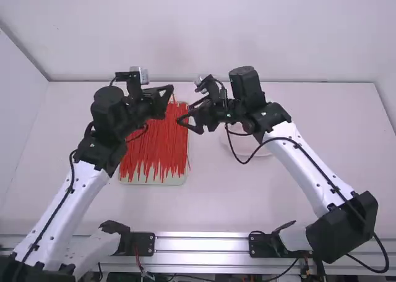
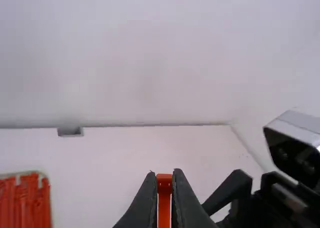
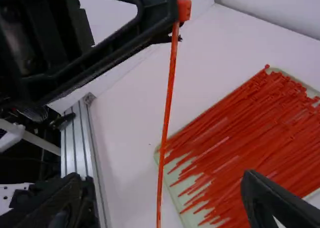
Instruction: Fasten the cable tie
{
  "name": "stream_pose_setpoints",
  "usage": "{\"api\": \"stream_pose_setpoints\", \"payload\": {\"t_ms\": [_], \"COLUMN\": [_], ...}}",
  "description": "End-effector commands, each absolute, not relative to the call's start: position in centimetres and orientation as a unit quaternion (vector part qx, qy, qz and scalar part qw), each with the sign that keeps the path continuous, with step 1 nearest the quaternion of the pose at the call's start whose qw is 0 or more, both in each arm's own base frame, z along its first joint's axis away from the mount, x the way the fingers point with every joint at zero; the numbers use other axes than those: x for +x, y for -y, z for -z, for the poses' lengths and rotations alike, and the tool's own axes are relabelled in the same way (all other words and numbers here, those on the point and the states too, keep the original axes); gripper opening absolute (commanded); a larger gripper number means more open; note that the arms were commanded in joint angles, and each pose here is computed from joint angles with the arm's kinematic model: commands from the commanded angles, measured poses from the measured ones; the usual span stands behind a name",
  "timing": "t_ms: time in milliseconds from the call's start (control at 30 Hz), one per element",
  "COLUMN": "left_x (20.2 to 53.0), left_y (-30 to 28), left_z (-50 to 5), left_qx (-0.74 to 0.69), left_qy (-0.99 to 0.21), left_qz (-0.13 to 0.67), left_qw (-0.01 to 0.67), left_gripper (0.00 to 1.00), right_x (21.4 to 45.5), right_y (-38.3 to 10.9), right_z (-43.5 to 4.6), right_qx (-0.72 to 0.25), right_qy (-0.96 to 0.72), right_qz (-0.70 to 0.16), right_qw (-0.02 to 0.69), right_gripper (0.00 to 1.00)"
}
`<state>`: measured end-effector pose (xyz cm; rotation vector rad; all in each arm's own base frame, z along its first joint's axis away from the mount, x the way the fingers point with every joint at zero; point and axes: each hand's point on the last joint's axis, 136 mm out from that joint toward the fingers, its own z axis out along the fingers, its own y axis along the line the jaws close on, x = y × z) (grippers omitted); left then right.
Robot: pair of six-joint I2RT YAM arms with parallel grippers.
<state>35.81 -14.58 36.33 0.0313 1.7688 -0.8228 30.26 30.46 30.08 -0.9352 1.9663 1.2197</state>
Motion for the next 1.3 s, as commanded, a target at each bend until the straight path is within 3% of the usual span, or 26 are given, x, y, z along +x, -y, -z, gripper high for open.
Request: {"api": "stream_pose_setpoints", "payload": {"t_ms": [0, 133, 333, 500, 667, 733, 933, 1167, 1233, 1267], "left_x": [35.8, 35.9, 35.9, 35.7, 35.7, 35.7, 35.9, 36.3, 36.1, 36.0], "left_y": [14.7, 14.5, 14.7, 15.1, 15.1, 15.1, 16.0, 15.9, 15.5, 15.2], "left_z": [-36.6, -37.1, -37.7, -38.4, -38.6, -38.6, -38.6, -38.2, -38.9, -39.3], "left_qx": [-0.015, -0.034, -0.042, -0.034, -0.035, -0.036, -0.016, -0.023, -0.01, -0.001], "left_qy": [-0.746, -0.739, -0.729, -0.72, -0.717, -0.717, -0.713, -0.716, -0.712, -0.709], "left_qz": [0.372, 0.388, 0.403, 0.419, 0.422, 0.423, 0.439, 0.437, 0.425, 0.419], "left_qw": [0.553, 0.55, 0.551, 0.552, 0.554, 0.553, 0.546, 0.544, 0.56, 0.567], "left_gripper": [0.02, 0.02, 0.02, 0.02, 0.02, 0.02, 0.02, 0.28, 0.61, 0.88], "right_x": [30.3, 30.3, 29.8, 29.7, 29.7, 29.7, 29.7, 30.5, 30.9, 30.9], "right_y": [-30.7, -30.7, -31.0, -31.0, -31.0, -31.0, -31.0, -30.2, -29.5, -29.2], "right_z": [-31.5, -31.5, -31.7, -31.7, -31.7, -31.7, -31.7, -31.6, -31.7, -31.9], "right_qx": [-0.349, -0.349, -0.356, -0.356, -0.356, -0.356, -0.356, -0.346, -0.34, -0.343], "right_qy": [-0.74, -0.74, -0.733, -0.733, -0.733, -0.733, -0.733, -0.739, -0.741, -0.736], "right_qz": [-0.477, -0.477, -0.487, -0.487, -0.487, -0.487, -0.487, -0.483, -0.484, -0.488], "right_qw": [0.321, 0.321, 0.314, 0.314, 0.313, 0.313, 0.313, 0.318, 0.319, 0.32], "right_gripper": [0.76, 0.56, 0.4, 0.39, 0.24, 0.02, 0.0, 0.0, 0.0, 0.0]}}
